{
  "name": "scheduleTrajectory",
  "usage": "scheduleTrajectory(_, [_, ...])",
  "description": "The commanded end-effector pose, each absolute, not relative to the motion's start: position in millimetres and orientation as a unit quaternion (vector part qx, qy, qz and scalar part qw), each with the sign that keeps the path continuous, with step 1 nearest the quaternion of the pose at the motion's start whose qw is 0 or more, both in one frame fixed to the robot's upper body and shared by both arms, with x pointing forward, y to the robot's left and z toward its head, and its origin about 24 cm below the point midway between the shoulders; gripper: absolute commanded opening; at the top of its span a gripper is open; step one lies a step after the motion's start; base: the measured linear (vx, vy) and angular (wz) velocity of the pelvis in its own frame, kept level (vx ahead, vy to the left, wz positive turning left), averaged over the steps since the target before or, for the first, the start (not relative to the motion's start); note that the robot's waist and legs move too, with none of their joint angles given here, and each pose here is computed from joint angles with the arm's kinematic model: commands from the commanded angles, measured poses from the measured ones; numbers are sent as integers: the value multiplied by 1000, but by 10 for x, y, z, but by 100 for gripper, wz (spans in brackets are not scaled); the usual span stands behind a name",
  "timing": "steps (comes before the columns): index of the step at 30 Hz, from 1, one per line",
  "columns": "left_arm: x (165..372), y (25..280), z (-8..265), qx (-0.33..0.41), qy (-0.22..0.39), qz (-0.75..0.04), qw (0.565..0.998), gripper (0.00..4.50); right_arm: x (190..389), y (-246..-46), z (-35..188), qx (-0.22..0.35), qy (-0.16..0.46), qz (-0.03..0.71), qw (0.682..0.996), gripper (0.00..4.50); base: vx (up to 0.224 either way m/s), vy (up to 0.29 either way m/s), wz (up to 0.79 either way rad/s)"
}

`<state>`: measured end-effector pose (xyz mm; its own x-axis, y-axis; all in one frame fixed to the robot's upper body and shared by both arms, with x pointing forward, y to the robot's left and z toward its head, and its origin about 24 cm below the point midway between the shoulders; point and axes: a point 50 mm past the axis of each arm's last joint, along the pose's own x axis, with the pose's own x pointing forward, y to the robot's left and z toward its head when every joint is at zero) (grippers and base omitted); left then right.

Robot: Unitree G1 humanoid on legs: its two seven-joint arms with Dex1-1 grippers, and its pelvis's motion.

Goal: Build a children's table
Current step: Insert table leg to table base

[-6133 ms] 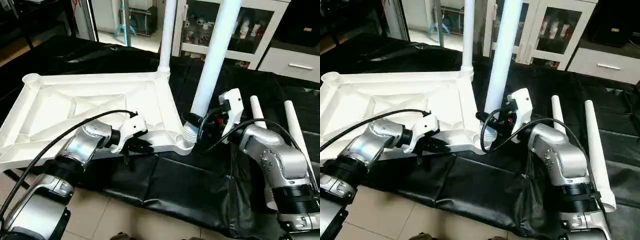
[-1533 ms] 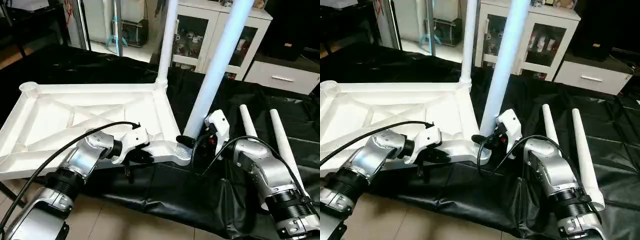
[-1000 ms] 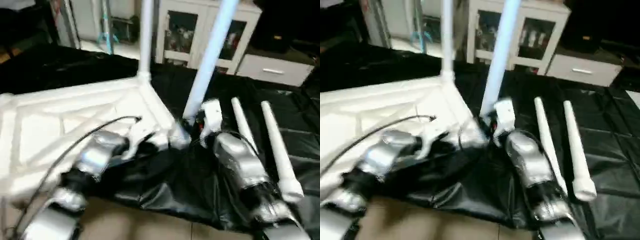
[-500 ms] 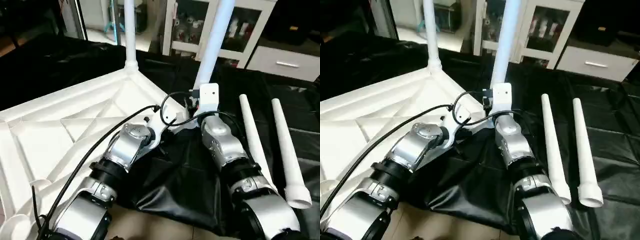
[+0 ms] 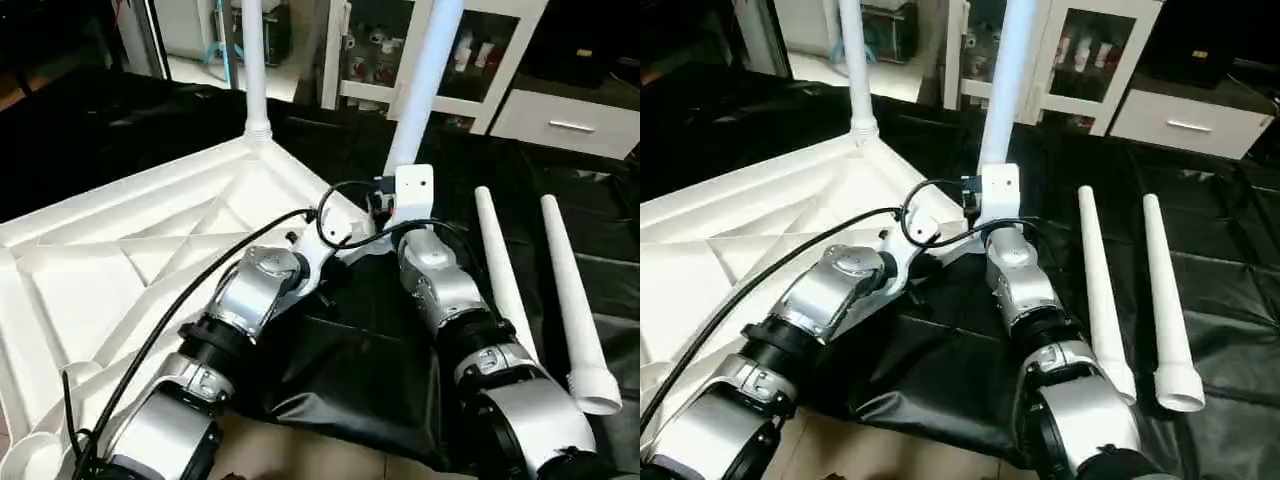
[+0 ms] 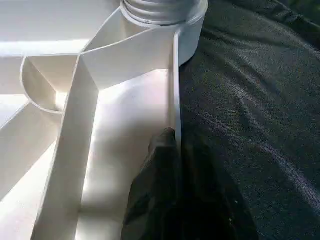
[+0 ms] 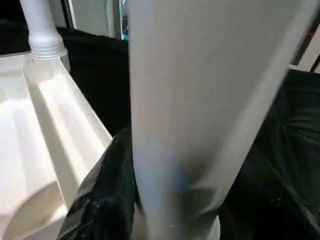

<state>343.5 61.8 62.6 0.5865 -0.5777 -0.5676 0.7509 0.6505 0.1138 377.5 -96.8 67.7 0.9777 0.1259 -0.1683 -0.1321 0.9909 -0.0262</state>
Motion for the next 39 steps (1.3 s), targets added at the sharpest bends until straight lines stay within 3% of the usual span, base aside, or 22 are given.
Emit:
scheduleTrajectory(1, [3538, 530, 983, 180, 173, -393, 885, 0, 3493, -1188, -3, -38, 234, 40, 971, 262, 0, 0, 0])
scheduleTrajectory(4, [3544, 542, 985, 181, 173, -391, 886, 0, 3515, -1196, 33, -38, 227, 41, 972, 268, 0, 0, 0])
scheduleTrajectory(5, [3545, 548, 984, 181, 173, -391, 886, 0, 3527, -1199, 53, -39, 223, 43, 973, 293, 0, 0, 0])
scheduleTrajectory(14, [3564, 586, 978, 185, 175, -390, 885, 0, 3607, -1203, 218, -32, 186, 65, 980, 370, 0, 0, 0])
scheduleTrajectory(23, [3596, 652, 955, 193, 180, -385, 885, 0, 3560, -1194, 315, -19, 156, 107, 982, 446, 0, 0, 0])
scheduleTrajectory(34, [3616, 713, 923, 197, 185, -382, 884, 0, 3340, -1307, 395, -15, 136, 156, 978, 446, 0, 0, 0])
scheduleTrajectory(39, [3589, 763, 871, 204, 181, -407, 872, 0, 3206, -1561, 499, -15, 124, 160, 979, 446, 0, 0, 0])
